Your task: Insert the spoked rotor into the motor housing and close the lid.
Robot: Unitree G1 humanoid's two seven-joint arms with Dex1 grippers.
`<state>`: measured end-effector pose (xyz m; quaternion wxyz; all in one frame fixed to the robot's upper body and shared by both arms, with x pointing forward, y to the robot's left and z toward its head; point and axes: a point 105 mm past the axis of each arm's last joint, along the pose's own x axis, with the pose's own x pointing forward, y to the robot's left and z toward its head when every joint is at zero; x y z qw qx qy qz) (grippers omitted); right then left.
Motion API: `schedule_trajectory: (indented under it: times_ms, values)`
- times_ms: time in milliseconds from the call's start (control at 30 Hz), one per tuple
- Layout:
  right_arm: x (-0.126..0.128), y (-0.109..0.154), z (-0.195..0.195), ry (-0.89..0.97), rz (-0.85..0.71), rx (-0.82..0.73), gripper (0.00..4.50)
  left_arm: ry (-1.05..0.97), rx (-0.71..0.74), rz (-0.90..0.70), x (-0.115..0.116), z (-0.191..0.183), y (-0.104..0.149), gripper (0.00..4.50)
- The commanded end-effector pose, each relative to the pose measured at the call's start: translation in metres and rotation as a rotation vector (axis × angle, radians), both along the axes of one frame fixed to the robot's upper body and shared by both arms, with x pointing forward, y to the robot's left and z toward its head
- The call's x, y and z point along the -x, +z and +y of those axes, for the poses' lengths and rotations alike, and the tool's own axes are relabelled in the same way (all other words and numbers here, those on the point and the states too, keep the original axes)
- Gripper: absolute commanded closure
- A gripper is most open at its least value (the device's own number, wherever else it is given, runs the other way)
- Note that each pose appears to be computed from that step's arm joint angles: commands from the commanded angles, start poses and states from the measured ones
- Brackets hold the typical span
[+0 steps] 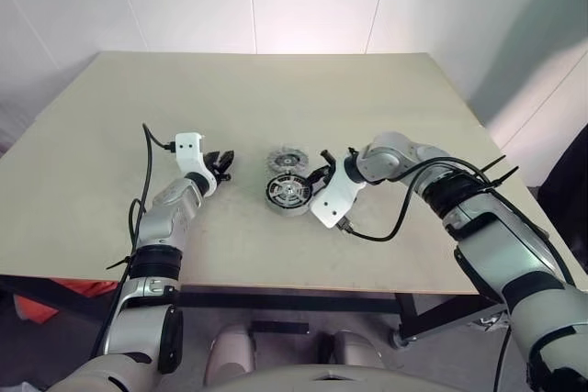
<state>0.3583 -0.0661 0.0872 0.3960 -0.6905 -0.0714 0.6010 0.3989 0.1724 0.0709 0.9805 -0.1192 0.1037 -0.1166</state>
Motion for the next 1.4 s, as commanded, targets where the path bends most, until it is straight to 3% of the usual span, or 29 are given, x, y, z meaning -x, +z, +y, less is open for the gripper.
schedule_trajectory:
  times_ms: [33,300,500,667,867,1067,1400]
  values:
    - [-0.002,0.011,0.007,0.033,-0.032,-0.009,3.48,0.021,-0.006,-0.054,-0.003,0.007,0.016,2.41]
    - [-0.005,0.018,0.002,-0.039,-0.008,-0.047,3.48,0.023,-0.008,-0.053,-0.002,0.008,0.015,2.41]
    - [0.005,0.024,-0.004,-0.161,0.15,-0.096,3.48,0.021,-0.006,-0.052,-0.002,0.006,0.014,2.41]
    - [0.019,0.017,-0.009,-0.258,0.251,-0.099,3.48,0.018,-0.008,-0.049,-0.003,0.005,0.013,2.41]
    - [0.023,0.006,-0.011,-0.255,0.224,-0.052,3.48,0.017,-0.011,-0.049,-0.003,0.005,0.013,2.41]
    - [0.034,0.003,-0.009,-0.21,0.231,-0.036,1.48,0.021,-0.014,-0.049,-0.004,0.007,0.014,2.41]
    - [0.038,0.002,-0.011,-0.12,0.224,0.048,1.48,0.025,-0.016,-0.053,-0.003,0.009,0.015,2.41]
